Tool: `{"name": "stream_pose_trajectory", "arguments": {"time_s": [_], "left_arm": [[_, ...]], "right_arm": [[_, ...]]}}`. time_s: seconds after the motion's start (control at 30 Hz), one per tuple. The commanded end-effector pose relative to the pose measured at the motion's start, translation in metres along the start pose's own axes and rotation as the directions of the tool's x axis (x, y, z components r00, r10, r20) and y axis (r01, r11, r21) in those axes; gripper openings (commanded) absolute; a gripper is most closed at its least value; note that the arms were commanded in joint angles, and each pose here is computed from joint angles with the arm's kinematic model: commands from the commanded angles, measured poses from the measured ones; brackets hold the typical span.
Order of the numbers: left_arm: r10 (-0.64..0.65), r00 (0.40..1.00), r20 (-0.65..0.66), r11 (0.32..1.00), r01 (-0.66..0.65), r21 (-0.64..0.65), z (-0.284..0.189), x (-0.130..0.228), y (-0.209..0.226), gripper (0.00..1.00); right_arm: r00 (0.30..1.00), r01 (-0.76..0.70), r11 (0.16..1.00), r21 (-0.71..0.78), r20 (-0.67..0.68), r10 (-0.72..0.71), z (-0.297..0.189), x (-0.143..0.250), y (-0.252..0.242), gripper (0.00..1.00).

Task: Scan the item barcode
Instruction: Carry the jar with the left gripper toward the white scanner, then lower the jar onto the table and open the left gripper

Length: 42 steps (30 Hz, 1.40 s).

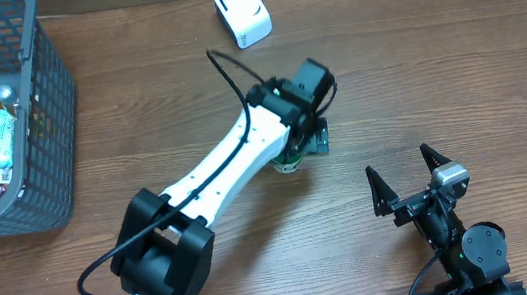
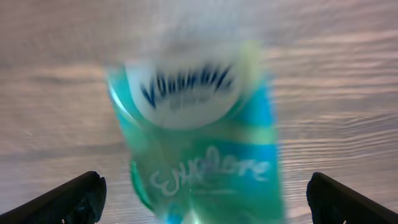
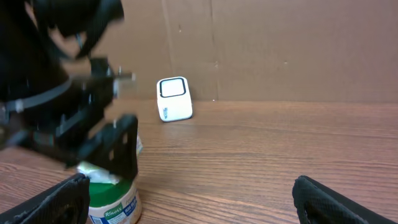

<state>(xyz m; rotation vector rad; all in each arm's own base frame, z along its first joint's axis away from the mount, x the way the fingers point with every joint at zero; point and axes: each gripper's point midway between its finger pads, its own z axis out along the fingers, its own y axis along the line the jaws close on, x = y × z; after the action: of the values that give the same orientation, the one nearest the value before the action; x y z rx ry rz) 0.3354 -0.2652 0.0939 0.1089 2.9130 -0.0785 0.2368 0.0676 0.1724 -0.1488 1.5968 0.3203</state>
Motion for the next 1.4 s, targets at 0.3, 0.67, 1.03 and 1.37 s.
{"name": "stream_pose_trajectory", "arguments": {"time_s": [0.3, 0.67, 1.03, 1.37], "left_arm": [[-0.009, 0.995, 0.099, 0.999, 0.004, 0.047, -0.019, -0.043, 0.008, 1.0], [-0.034, 0.996, 0.082, 0.999, 0.031, 0.042, -0.008, -0.035, 0.007, 1.0], [-0.036, 0.996, 0.085, 0.998, 0.032, 0.052, 0.006, -0.028, 0.001, 0.73], [-0.032, 0.998, 0.053, 0.998, 0.029, 0.064, 0.007, -0.021, 0.0, 0.55]], "right_arm": [[1.0, 0.006, 1.0, -0.009, 0.002, -0.006, 0.0, 0.002, 0.002, 1.0], [1.0, 0.006, 1.0, -0.009, 0.002, -0.006, 0.0, 0.002, 0.002, 1.0], [1.0, 0.006, 1.0, -0.009, 0.002, -0.006, 0.0, 0.002, 0.002, 1.0], [1.0, 0.006, 1.0, -0.009, 0.002, -0.006, 0.0, 0.002, 0.002, 1.0]]}}
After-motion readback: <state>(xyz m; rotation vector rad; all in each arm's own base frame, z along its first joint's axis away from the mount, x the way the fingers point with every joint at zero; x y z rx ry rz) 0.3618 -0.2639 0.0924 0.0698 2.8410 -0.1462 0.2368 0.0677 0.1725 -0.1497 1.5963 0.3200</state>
